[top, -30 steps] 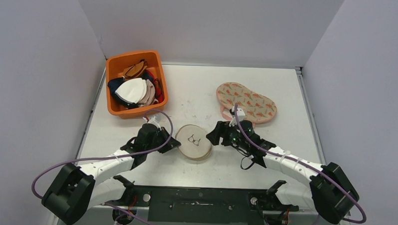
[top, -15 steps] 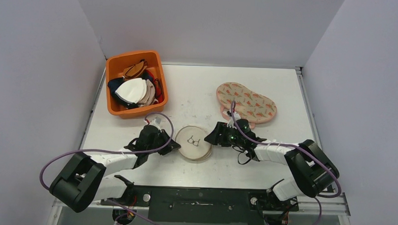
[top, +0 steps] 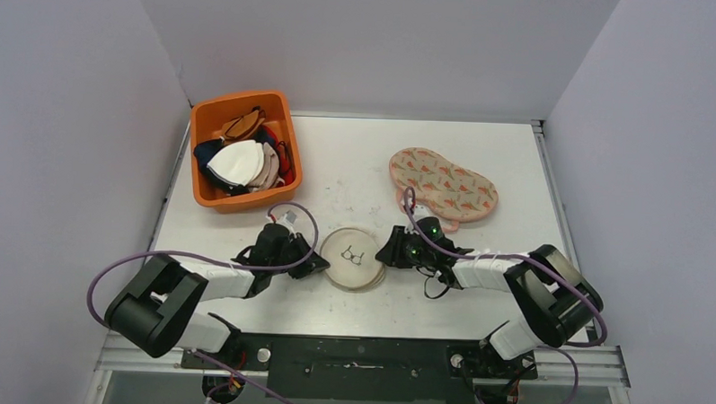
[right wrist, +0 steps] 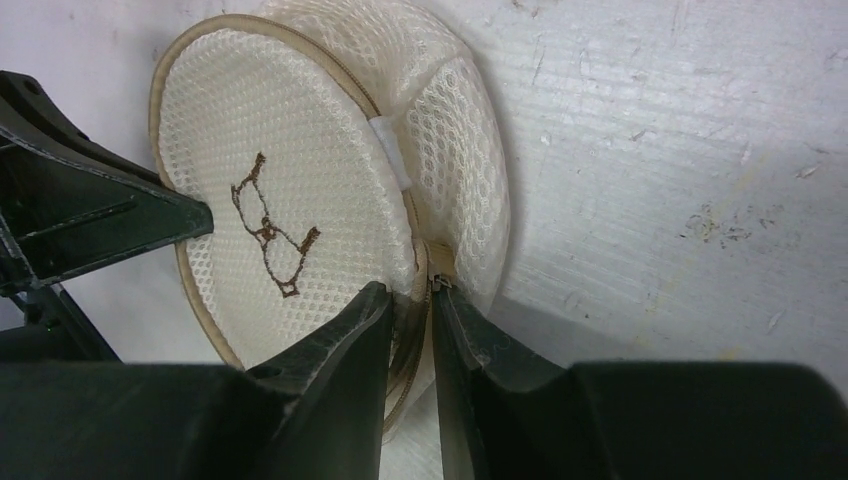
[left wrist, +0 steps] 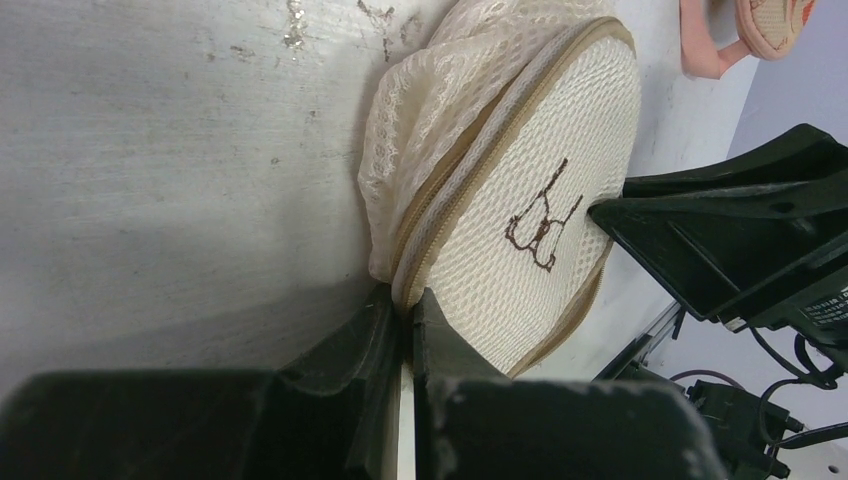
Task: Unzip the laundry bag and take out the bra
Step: Adjust the laundry bag at the center of the board.
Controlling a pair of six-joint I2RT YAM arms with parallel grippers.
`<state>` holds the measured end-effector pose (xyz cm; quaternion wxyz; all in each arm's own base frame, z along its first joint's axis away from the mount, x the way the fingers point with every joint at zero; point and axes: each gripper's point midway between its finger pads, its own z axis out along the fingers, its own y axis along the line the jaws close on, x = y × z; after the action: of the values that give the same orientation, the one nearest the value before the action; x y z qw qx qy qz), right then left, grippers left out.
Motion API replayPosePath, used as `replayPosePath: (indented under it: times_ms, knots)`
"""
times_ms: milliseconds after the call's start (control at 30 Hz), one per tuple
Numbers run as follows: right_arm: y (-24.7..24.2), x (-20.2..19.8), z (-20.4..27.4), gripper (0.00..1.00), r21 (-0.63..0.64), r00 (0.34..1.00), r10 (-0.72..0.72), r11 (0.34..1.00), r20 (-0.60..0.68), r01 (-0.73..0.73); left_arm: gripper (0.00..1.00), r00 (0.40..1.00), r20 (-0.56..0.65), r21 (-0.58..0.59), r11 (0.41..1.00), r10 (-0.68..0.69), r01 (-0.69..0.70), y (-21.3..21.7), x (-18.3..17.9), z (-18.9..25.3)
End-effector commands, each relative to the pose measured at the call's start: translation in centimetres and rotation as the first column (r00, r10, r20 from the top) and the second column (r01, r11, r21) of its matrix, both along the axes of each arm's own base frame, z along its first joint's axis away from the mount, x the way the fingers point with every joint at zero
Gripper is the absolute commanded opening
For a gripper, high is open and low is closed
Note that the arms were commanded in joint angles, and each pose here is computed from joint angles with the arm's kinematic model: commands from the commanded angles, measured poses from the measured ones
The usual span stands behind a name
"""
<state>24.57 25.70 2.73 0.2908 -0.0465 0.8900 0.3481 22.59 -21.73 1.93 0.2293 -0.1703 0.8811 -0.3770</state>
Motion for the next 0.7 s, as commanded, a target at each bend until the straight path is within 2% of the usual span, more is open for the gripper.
replayPosePath:
  times_ms: [0,200,500,667]
  knots:
    - [-0.4,1.4,-0.4,0.21,-0.076,0.998,-0.014,0.997,0.061,0.019,0.0,0.998,0.058,-0.027,0.999,-0.039,0.041,-1.4,1.1,1.4]
    - [0.7,-0.3,-0.6,0.13,-0.072,0.998,0.044,0.997,0.053,-0.04,0.0,0.995,0.074,-0.037,0.997,-0.067,0.07,-2.2,0.4,2.1]
    - [2.8,-5.0,0.6,0.08,0.057,0.993,0.117,0.992,-0.016,-0.115,0.0,0.99,0.105,-0.006,0.995,-0.098,0.099,-3.1,-1.5,4.7]
    - [1.6,-6.1,1.5,0.06,0.029,0.994,0.108,0.994,-0.023,-0.107,0.0,0.991,0.095,0.024,0.996,-0.092,0.09,-2.2,-3.1,5.0]
